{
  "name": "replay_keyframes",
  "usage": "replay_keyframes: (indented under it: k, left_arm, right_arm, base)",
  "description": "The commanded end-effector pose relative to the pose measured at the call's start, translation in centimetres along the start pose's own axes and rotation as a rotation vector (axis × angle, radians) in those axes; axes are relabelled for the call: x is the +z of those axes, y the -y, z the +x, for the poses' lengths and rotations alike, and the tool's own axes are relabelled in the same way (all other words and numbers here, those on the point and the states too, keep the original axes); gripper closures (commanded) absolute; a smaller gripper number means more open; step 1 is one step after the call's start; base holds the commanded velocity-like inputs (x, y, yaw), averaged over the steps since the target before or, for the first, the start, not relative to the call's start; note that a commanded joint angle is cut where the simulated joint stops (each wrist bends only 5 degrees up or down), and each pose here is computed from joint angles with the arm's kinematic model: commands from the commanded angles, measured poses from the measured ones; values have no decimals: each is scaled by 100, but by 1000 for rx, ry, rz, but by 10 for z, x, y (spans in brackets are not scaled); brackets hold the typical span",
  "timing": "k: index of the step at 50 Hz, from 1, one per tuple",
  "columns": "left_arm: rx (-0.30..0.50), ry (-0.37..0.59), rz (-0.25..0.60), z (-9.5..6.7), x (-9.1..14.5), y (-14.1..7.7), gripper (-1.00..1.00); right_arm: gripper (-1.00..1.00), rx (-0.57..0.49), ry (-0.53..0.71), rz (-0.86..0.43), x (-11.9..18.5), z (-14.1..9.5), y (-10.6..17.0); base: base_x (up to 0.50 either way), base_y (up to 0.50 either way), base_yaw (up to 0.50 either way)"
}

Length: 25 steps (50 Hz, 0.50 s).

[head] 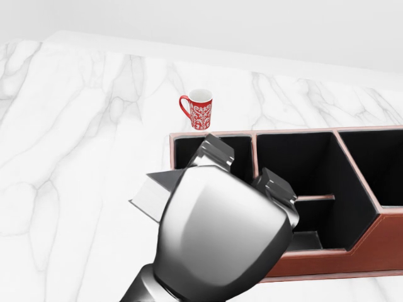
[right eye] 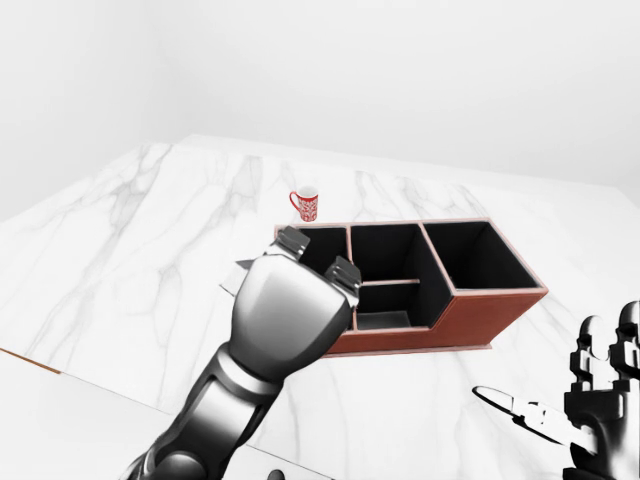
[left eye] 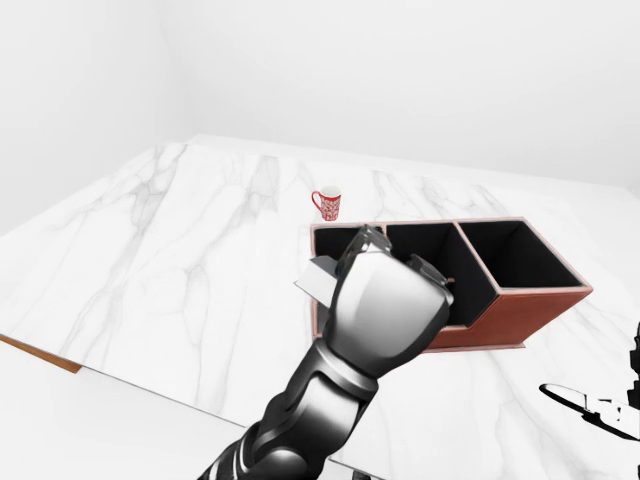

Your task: Pick up the book and place it in the left compartment of the caddy.

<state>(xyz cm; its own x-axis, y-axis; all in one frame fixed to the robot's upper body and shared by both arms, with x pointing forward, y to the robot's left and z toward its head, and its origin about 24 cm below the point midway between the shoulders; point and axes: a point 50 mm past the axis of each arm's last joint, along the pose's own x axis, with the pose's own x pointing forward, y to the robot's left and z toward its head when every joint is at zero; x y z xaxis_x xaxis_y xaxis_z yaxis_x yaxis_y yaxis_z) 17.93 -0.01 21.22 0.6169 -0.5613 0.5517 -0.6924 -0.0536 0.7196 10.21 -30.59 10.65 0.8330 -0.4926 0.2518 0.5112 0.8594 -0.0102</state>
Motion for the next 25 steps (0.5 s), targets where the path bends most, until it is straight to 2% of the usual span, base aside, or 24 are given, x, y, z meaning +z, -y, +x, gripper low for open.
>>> replay_keyframes:
  k: [1,9,14,25]
  left_arm:
    - [-8,100,39,6,18,8,100]
    - [-53,119,66,12,21,16,100]
    - [-76,100,67,20,19,20,100]
    - [-99,99,73,32,23,29,100]
  right_arm:
    - [-100,1,-1,-3,-1,1,0]
    - [-100,2,-4,-3,-1,0,-1]
    - [-100,2,-4,-4,-2,1,0]
    - [-100,5,-5,-7,-2,0,0]
  base:
    - [0,0,0]
    - [0,0,0]
    - [0,0,0]
    - [0,0,0]
